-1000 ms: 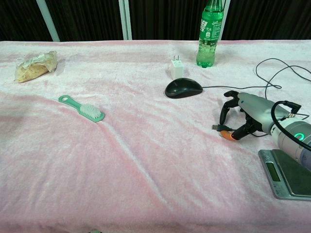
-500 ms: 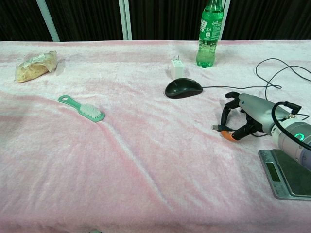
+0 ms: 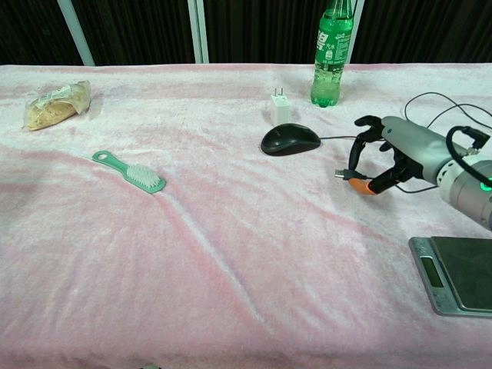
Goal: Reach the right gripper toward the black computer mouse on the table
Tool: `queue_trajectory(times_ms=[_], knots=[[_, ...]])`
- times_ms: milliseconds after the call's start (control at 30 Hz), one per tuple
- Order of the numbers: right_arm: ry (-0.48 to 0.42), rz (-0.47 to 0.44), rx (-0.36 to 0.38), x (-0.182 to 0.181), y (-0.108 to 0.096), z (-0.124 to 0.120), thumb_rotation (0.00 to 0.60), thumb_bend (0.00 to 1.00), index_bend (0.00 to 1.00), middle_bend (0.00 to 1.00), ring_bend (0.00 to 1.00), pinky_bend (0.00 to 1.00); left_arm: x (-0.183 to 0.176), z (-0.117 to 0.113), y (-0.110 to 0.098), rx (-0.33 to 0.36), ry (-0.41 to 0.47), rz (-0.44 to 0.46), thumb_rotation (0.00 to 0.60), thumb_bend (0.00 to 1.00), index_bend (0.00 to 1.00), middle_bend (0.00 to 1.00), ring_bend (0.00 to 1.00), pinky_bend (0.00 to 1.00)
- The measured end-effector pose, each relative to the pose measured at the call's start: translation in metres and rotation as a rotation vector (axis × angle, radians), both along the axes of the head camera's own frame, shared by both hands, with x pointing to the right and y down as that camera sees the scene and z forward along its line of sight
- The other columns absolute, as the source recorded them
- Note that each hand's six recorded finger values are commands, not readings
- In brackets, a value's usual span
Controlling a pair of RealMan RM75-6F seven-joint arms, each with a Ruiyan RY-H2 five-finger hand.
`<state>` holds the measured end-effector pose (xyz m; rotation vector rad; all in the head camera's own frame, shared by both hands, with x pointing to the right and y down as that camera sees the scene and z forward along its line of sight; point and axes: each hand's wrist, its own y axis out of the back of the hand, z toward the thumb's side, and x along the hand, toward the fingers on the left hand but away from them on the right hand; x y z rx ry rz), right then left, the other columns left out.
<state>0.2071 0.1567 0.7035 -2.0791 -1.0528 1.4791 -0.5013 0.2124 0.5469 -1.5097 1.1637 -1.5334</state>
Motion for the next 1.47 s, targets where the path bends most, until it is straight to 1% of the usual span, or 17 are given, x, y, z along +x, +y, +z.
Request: queue_trajectory(times_ms=[133, 233, 367, 433, 567, 667, 833, 933, 1000, 1200, 1467], knots=[[-0.042, -0.017, 0.014, -0.005, -0.012, -0.016, 0.6, 0.35, 0.59, 0.04, 0.04, 0.16, 0.0, 0.0, 0.0, 0.0, 0.001, 0.001, 0.6, 0.34, 0.16, 0.06, 0.0, 0.0], [-0.083, -0.029, 0.033, -0.009, -0.023, -0.034, 0.6, 0.35, 0.59, 0.04, 0.04, 0.16, 0.0, 0.0, 0.0, 0.0, 0.003, 0.0, 0.6, 0.34, 0.16, 0.06, 0.0, 0.0], [-0.14, -0.066, 0.07, -0.015, -0.034, -0.066, 0.6, 0.35, 0.59, 0.04, 0.04, 0.16, 0.0, 0.0, 0.001, -0.001, 0.003, 0.0, 0.6, 0.34, 0.16, 0.06, 0.0, 0.0], [-0.166, -0.087, 0.091, -0.019, -0.036, -0.081, 0.6, 0.35, 0.59, 0.04, 0.04, 0.16, 0.001, 0.0, 0.001, -0.001, 0.003, 0.0, 0.6, 0.34, 0.16, 0.06, 0.0, 0.0], [-0.211, -0.137, 0.157, -0.024, -0.038, -0.117, 0.6, 0.35, 0.59, 0.04, 0.04, 0.16, 0.001, 0.0, 0.001, -0.002, 0.003, 0.0, 0.6, 0.34, 0.16, 0.06, 0.0, 0.0], [-0.233, -0.16, 0.207, -0.025, -0.038, -0.139, 0.6, 0.35, 0.59, 0.04, 0.04, 0.16, 0.001, 0.0, 0.001, -0.003, 0.003, 0.001, 0.6, 0.34, 0.16, 0.06, 0.0, 0.0], [-0.268, -0.178, 0.265, -0.024, -0.033, -0.163, 0.6, 0.35, 0.59, 0.04, 0.04, 0.16, 0.001, 0.0, 0.001, -0.002, 0.003, -0.001, 0.6, 0.34, 0.16, 0.06, 0.0, 0.0], [-0.288, -0.189, 0.293, -0.022, -0.027, -0.174, 0.6, 0.35, 0.59, 0.04, 0.04, 0.16, 0.001, 0.0, 0.001, -0.002, 0.002, -0.001, 0.6, 0.34, 0.16, 0.06, 0.0, 0.0], [-0.297, -0.206, 0.31, -0.021, -0.02, -0.18, 0.6, 0.35, 0.59, 0.04, 0.04, 0.16, 0.001, 0.0, 0.001, -0.003, 0.001, 0.0, 0.6, 0.34, 0.16, 0.06, 0.0, 0.0], [-0.315, -0.247, 0.333, -0.022, 0.001, -0.189, 0.6, 0.35, 0.59, 0.04, 0.04, 0.16, 0.001, 0.0, 0.002, -0.002, 0.001, -0.001, 0.6, 0.34, 0.16, 0.06, 0.0, 0.0], [-0.302, -0.269, 0.367, -0.024, 0.021, -0.192, 0.6, 0.35, 0.59, 0.04, 0.04, 0.16, 0.001, 0.0, 0.002, -0.004, 0.001, -0.001, 0.6, 0.34, 0.16, 0.06, 0.0, 0.0]])
